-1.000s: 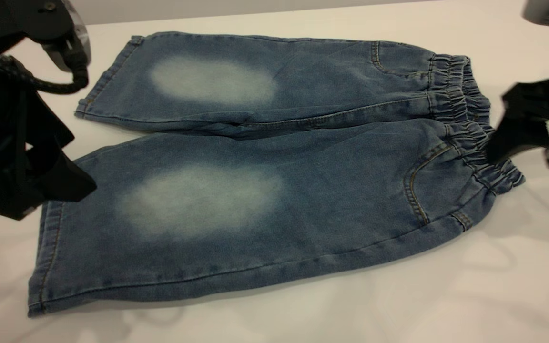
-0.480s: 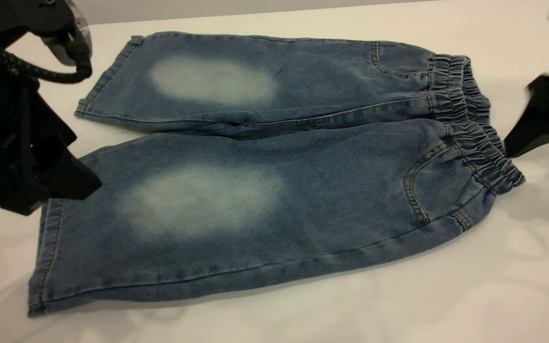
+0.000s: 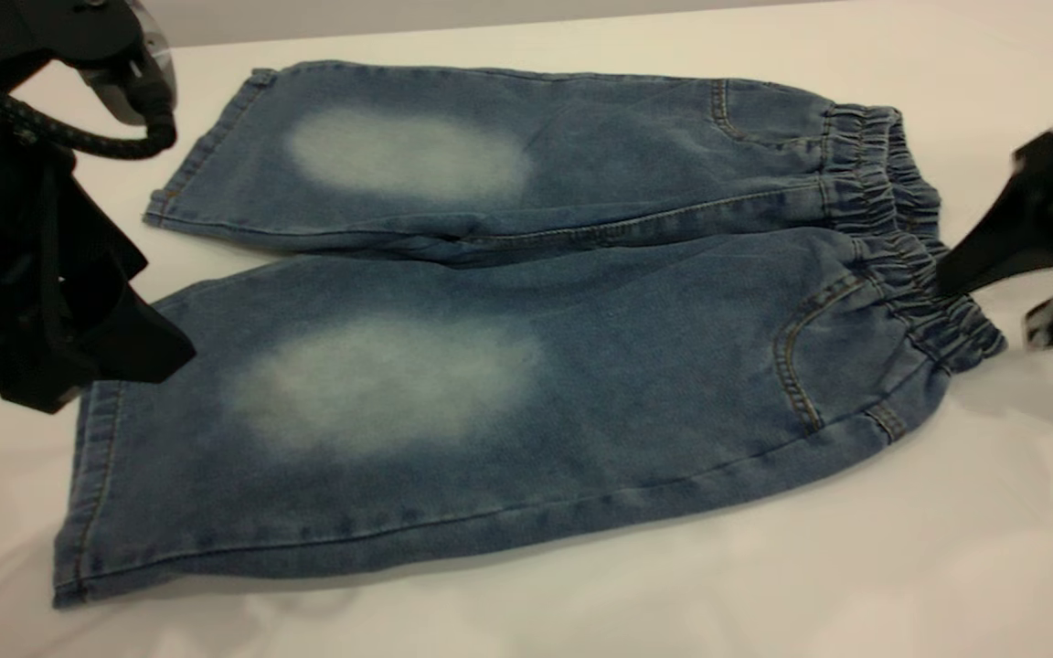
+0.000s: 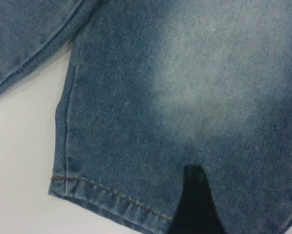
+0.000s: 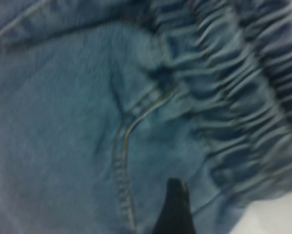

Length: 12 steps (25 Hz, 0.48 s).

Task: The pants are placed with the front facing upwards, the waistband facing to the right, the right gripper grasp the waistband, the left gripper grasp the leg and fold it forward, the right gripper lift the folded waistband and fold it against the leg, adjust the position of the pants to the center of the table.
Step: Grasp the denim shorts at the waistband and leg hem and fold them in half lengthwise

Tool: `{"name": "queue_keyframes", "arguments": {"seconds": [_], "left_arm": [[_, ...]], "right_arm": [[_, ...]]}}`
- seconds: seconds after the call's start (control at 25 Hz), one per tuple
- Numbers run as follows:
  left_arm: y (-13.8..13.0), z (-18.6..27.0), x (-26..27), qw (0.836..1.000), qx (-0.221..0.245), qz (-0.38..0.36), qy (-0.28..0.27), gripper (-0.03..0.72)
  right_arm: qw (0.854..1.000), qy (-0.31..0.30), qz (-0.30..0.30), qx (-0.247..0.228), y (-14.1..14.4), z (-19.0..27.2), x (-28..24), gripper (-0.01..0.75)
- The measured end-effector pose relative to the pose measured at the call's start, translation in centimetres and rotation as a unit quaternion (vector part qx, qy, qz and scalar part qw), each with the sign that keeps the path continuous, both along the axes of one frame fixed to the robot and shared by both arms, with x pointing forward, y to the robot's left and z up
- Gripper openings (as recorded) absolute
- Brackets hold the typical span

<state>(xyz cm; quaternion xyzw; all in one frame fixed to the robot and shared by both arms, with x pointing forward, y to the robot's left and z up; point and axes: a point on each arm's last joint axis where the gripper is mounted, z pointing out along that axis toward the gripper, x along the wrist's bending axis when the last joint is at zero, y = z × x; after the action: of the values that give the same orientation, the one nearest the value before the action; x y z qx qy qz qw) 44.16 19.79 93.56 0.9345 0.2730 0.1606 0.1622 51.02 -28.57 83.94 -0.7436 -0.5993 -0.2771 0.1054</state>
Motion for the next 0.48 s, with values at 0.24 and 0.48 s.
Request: {"name": "queue_keyframes", "arguments": {"seconds": [0.24,0.48], "left_arm": [[0.0,0.0,0.0,1.0,0.0,0.0,0.001,0.468],[0.0,0.0,0.0,1.0,0.0,0.0,0.001,0.468]], "right_arm": [[1.0,-0.006,-0.019,-0.011,-0.8,-0.6,0.2,0.517],[0.999,0.015,-0.033,-0.005,-1.9,-1.7,-0.1,0.517]]}}
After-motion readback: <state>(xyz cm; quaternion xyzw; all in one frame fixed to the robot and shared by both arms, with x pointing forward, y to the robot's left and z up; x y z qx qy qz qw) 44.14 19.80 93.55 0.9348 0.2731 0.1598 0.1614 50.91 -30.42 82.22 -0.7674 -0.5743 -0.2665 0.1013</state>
